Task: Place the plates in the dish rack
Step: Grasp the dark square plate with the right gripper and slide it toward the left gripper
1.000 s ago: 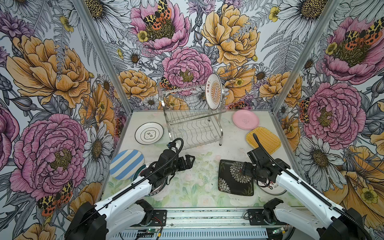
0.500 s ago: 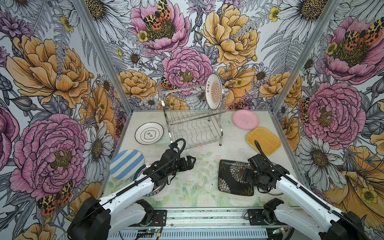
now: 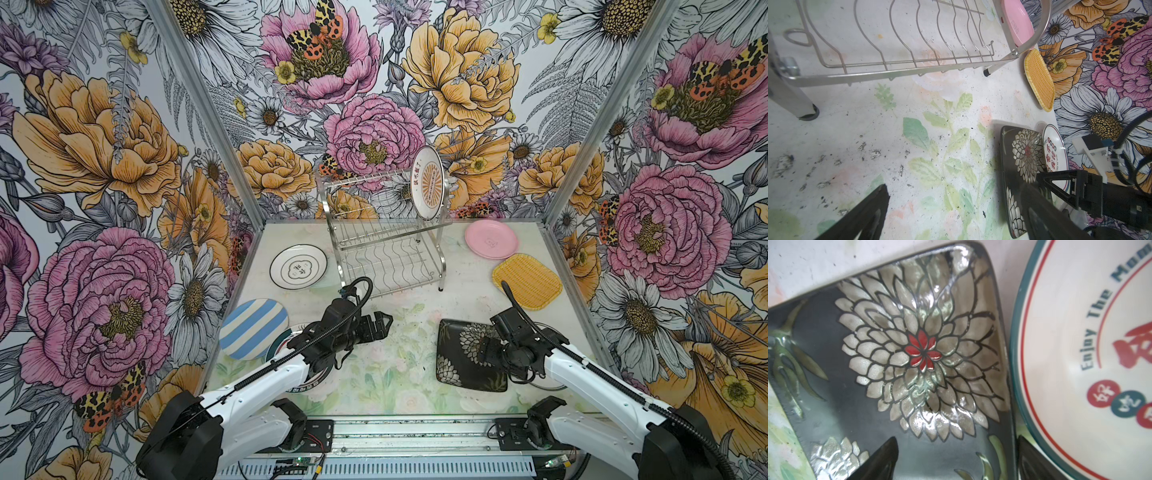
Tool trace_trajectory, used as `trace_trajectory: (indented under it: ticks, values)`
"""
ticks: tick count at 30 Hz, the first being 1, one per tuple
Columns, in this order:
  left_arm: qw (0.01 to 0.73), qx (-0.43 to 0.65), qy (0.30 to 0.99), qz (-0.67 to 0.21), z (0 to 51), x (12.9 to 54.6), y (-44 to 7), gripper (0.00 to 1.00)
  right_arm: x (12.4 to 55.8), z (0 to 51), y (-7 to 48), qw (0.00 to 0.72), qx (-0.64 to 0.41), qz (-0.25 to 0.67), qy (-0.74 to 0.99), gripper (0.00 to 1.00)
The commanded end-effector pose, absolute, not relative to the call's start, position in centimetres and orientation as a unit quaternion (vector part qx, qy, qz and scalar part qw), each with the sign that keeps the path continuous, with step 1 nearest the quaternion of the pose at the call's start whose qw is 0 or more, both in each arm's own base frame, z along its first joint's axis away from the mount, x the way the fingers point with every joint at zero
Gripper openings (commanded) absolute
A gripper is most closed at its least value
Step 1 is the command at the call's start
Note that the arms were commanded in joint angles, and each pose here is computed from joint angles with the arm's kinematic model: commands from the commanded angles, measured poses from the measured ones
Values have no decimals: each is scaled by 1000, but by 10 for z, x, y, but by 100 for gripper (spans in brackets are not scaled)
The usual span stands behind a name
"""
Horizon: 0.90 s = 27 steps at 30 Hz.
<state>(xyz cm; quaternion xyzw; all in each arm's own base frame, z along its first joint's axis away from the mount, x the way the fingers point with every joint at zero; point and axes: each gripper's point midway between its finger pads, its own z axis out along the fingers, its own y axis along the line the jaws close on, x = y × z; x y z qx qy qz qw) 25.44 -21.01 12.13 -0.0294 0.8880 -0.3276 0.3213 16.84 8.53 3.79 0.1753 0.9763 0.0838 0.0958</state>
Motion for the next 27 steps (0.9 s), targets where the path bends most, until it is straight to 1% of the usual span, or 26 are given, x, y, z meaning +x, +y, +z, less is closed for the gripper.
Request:
trace_trajectory:
  ticks: [1,11,18,22,27]
  values:
    - [331,-14,881,-338,128,254,-215,99,181,42,102,109,146,110,977,88]
    - [331,-16,882,-336,127,253,-213,99,204,45,142,119,59,125,983,89]
    - [332,-16,882,-334,127,252,-212,99,227,44,142,123,32,104,986,92]
    - [333,-17,882,-333,127,252,-211,99,237,40,149,119,14,116,986,93]
    - [331,-20,883,-334,125,248,-208,99,242,41,168,110,-14,158,981,93]
